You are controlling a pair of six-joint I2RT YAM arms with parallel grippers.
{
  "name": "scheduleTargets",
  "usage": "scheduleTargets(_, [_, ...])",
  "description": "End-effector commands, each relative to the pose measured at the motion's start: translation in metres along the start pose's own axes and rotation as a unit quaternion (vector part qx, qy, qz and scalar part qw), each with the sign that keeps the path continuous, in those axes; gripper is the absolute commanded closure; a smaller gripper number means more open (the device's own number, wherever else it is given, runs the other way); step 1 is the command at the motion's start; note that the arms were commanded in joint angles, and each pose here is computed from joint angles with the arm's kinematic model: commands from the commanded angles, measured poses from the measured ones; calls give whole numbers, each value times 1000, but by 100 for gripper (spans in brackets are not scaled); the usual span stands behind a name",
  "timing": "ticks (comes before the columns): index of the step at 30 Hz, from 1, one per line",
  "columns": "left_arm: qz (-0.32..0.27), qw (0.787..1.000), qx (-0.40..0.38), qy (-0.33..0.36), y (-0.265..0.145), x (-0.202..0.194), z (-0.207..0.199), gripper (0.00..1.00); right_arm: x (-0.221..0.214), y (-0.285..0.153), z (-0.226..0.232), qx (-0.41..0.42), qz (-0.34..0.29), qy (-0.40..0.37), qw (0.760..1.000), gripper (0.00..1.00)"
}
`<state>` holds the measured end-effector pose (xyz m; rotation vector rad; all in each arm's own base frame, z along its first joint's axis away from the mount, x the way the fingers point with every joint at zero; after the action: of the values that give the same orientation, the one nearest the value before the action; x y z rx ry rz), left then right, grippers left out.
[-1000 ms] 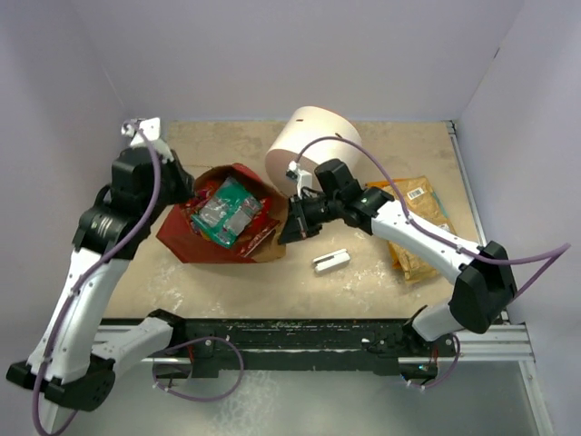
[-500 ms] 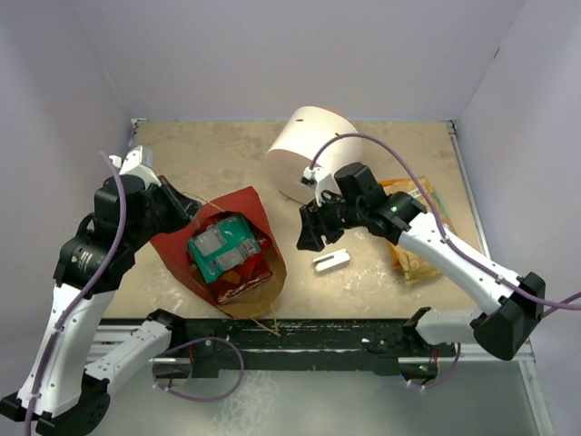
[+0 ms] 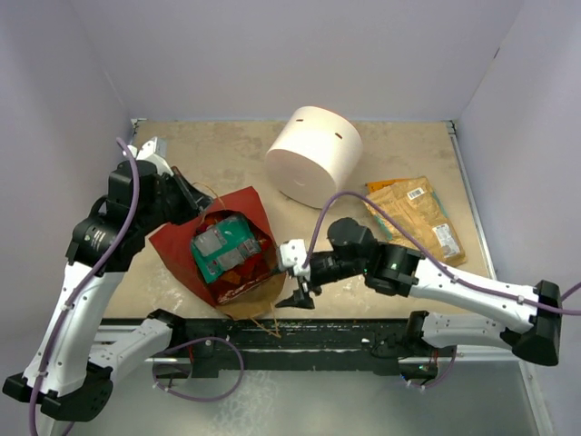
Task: Take the snacks out of the paper bag
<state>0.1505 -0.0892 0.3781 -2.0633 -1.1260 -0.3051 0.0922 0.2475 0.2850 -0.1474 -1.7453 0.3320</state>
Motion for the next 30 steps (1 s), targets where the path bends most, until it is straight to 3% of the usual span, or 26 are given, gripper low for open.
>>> scheduleTargets(1, [-22,997,-70,-2,-7,15,-25,100,2,29,2,65,-33,-191,979,32])
scheduleTargets(10, [6,998,-70,3,-6,12,-27,100,-39,75,-20,72,76,-352,930,35])
scheduleTargets(16, [36,997,-75,0,-6,1,-19,100,-73,111,-37,57,131,-370,918,36])
scheduleTargets(25, [69,994,-78,32,-7,0,-21,100,-104,145,-51,18,163,-367,916,39])
scheduleTargets(30, [65,995,-71,39,-9,0,-18,100,-118,154,-55,-11,168,-373,912,54])
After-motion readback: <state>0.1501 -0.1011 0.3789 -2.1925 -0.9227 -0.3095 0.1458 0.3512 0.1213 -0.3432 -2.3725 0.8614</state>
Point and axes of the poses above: each gripper's point midway between its finger pads, its own y axis out along the fingers, its own z axis along the line the jaws close on, x = y × z, the point moved 10 cm from there along -y, back along the fingers, and after that the axes turned 9 degrees about -y, right-handed, at the moved point
